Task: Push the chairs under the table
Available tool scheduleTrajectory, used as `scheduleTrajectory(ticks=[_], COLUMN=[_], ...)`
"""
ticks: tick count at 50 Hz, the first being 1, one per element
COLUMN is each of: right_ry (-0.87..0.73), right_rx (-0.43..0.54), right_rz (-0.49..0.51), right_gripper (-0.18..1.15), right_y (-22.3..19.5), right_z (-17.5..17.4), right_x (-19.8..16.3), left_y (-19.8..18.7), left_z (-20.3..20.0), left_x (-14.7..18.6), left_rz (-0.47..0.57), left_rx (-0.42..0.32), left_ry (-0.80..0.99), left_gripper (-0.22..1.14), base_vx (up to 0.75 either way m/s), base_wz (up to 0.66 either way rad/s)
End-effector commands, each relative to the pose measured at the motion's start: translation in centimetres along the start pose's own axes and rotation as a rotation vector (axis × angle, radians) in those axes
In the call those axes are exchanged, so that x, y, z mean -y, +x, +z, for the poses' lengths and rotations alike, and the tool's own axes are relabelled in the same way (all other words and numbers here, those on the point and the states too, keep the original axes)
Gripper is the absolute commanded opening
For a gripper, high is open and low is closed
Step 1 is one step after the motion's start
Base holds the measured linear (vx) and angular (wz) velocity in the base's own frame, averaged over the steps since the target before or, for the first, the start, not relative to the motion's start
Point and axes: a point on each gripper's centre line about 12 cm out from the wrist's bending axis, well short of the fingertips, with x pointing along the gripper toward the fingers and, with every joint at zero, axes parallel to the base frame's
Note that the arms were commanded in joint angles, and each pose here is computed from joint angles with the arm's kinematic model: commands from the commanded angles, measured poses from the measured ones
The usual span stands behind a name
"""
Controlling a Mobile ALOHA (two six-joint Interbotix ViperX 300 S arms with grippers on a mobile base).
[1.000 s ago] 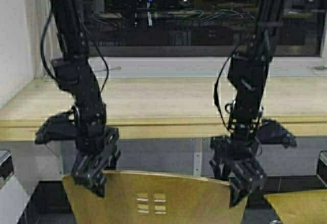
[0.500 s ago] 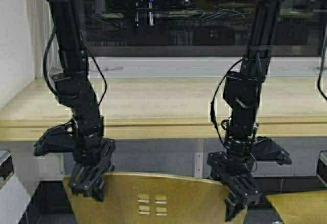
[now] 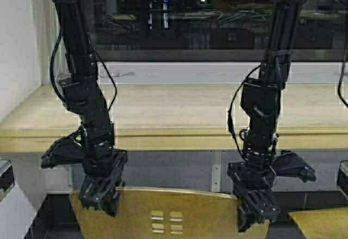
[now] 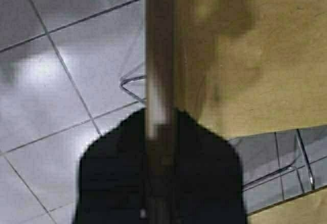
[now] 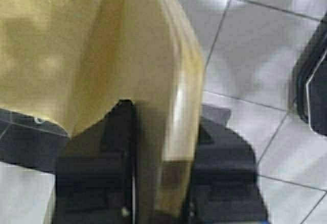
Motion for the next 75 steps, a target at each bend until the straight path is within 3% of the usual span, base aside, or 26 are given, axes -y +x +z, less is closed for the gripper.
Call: scheduleTrajectory(ticks=[1, 29, 75], right_ry=[-0.090, -0.110, -0.061], right_rx=[-0.010, -0.006, 0.004], right_rz=[0.076, 0.141, 0.113], right_gripper=[0.04, 0.04, 0.04], right_y=[-1.1, -1.3, -1.4], right_z=[-0.5, 1.0, 1.2], right_x=[-3.1, -6.3, -4.5], left_y=[0.3, 0.3, -0.1], left_z=[0.1, 0.4, 0.9], left_x=[0.1, 3.4, 5.5], left_rz=[0.004, -0.071, -0.114], left_rx=[-0.003, -0.014, -0.030], left_ry=[-0.028, -0.047, 0.007], left_gripper=[0.02, 0.02, 0.02], base_vx=[0.06, 0.16, 0.24], base_wz=[0.03, 0.09, 0.04])
